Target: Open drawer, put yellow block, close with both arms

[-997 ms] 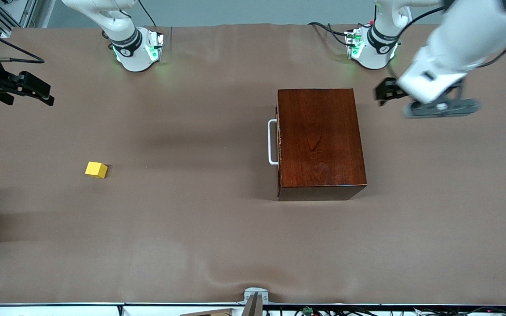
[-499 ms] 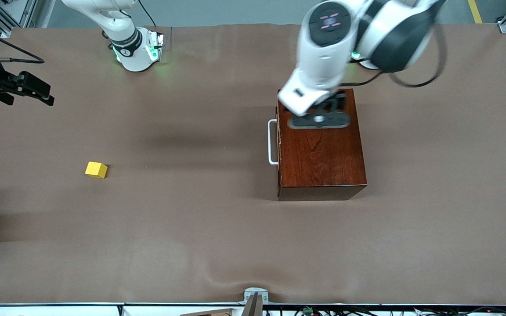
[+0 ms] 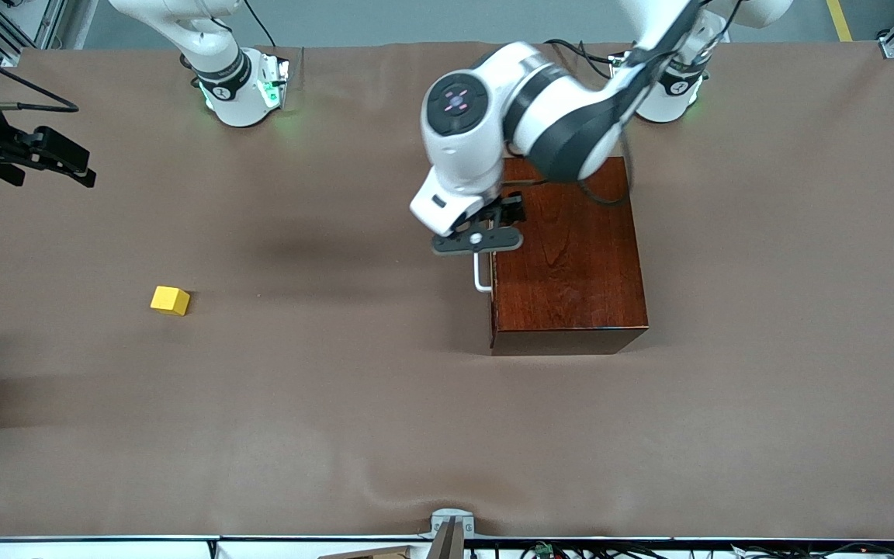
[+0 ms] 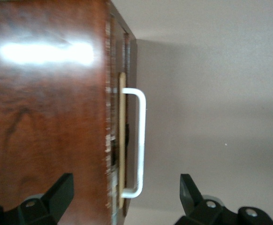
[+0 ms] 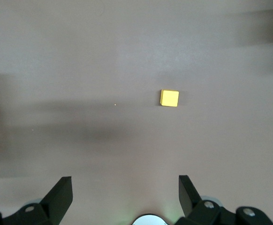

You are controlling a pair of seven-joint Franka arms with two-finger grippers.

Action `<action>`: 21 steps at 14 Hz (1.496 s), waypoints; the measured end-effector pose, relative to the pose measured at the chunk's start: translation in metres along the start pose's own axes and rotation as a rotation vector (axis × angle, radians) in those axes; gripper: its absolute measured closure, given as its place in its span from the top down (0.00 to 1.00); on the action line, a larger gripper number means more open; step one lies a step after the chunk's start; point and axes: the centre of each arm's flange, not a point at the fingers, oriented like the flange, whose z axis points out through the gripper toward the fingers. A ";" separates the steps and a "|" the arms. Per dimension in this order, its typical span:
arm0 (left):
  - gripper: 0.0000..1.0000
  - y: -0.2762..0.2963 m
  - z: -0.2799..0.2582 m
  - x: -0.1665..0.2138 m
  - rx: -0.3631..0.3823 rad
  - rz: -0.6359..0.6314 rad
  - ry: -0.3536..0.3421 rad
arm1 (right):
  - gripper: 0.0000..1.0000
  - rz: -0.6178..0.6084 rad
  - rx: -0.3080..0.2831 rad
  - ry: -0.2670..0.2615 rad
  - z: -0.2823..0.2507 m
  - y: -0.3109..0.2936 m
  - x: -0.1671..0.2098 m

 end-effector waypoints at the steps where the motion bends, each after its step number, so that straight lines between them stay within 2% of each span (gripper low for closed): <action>1: 1.00 0.014 0.013 -0.005 0.022 -0.004 0.023 | 1.00 0.000 0.000 0.000 0.000 0.000 0.000; 4: 1.00 0.050 0.040 -0.023 0.057 -0.003 0.074 | 1.00 0.000 0.000 0.000 0.000 0.000 0.000; 6: 1.00 0.059 0.052 -0.025 0.060 -0.011 0.079 | 1.00 0.000 0.000 0.000 0.000 0.000 0.000; 13: 1.00 0.061 0.094 -0.024 0.131 -0.010 0.034 | 1.00 0.000 0.000 0.000 0.000 0.000 0.000; 21: 1.00 0.068 0.124 -0.029 0.166 0.005 0.016 | 1.00 0.000 0.000 0.000 0.000 0.000 0.000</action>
